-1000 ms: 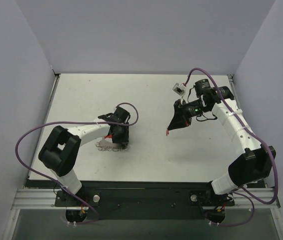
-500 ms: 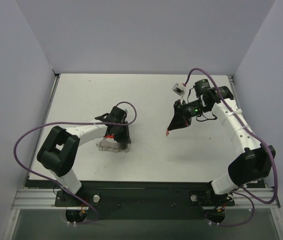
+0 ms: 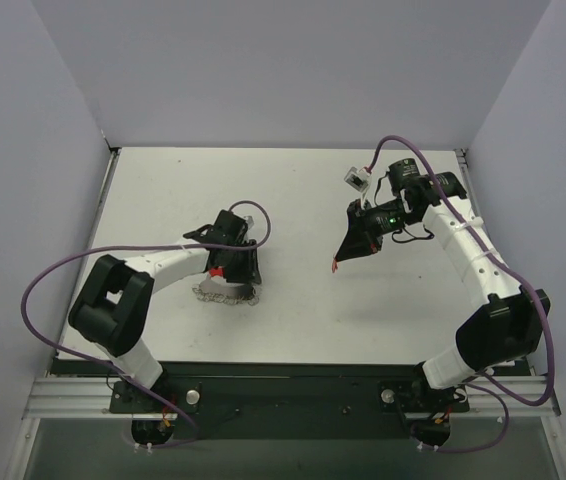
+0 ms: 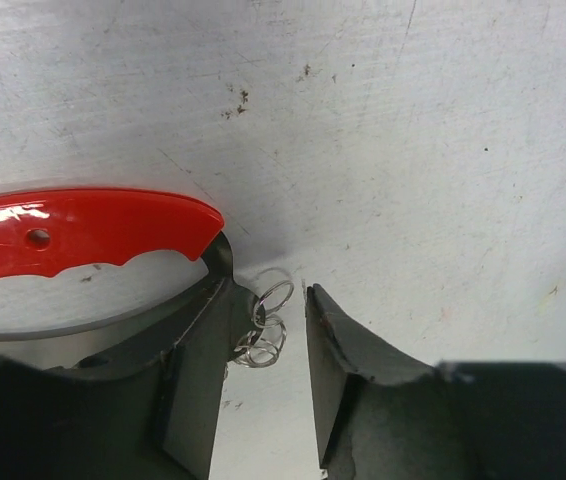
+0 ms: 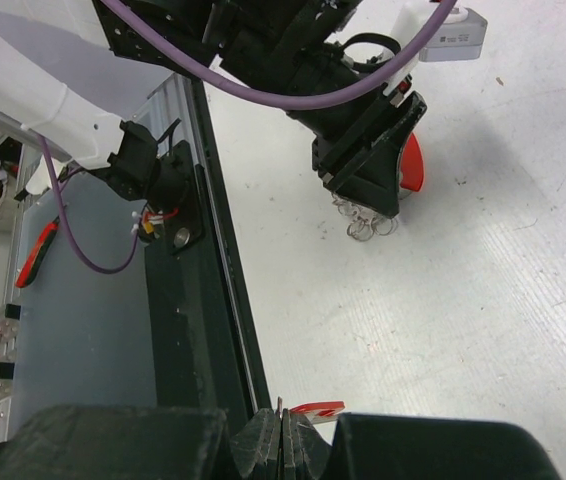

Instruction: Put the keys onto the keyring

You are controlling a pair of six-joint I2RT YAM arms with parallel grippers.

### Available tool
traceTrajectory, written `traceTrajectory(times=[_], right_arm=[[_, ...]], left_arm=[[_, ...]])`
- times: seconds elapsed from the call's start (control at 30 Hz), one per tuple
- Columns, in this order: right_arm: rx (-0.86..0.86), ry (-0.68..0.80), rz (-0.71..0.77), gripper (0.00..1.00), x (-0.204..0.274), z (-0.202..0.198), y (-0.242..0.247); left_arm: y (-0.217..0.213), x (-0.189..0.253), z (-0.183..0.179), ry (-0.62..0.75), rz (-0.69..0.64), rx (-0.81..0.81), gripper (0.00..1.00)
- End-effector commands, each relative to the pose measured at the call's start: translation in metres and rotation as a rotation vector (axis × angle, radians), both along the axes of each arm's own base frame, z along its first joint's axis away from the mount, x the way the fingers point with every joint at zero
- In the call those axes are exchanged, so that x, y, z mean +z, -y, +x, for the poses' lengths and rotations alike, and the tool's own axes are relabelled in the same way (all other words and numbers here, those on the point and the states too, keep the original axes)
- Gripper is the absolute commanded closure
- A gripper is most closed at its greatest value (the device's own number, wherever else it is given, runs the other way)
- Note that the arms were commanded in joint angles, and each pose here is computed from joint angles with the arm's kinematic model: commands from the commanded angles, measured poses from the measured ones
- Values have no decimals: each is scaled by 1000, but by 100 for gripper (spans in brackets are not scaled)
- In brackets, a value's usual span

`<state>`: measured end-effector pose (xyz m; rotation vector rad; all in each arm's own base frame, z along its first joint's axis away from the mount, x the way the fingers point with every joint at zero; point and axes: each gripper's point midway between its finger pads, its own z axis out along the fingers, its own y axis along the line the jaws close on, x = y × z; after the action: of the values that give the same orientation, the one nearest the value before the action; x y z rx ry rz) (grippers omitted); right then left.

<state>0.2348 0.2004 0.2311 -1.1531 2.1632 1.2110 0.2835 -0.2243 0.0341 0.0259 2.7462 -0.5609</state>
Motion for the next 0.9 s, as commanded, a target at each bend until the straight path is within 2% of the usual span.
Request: traceTrajectory(times=[0.0,0.13,0.37,0.6,0.87], right_arm=[[28,-27,34,100,4,-8,-3],[28,-33,34,100,3,-8,-3],[28,-34,39,100,5,-8,-3],[33,-33,43,100,6,-9,-4],[36,-32,42,100,6,-10,-3]], left_arm=[[-2,16,11,71,-37,-54,53],[6,14,6,46,-100,-110,54],[9,9,-4,11,-115,-153,62],[3,-1,-6,1,-95,-149,61],[10,-5,-15,-38,-140,-193,61]])
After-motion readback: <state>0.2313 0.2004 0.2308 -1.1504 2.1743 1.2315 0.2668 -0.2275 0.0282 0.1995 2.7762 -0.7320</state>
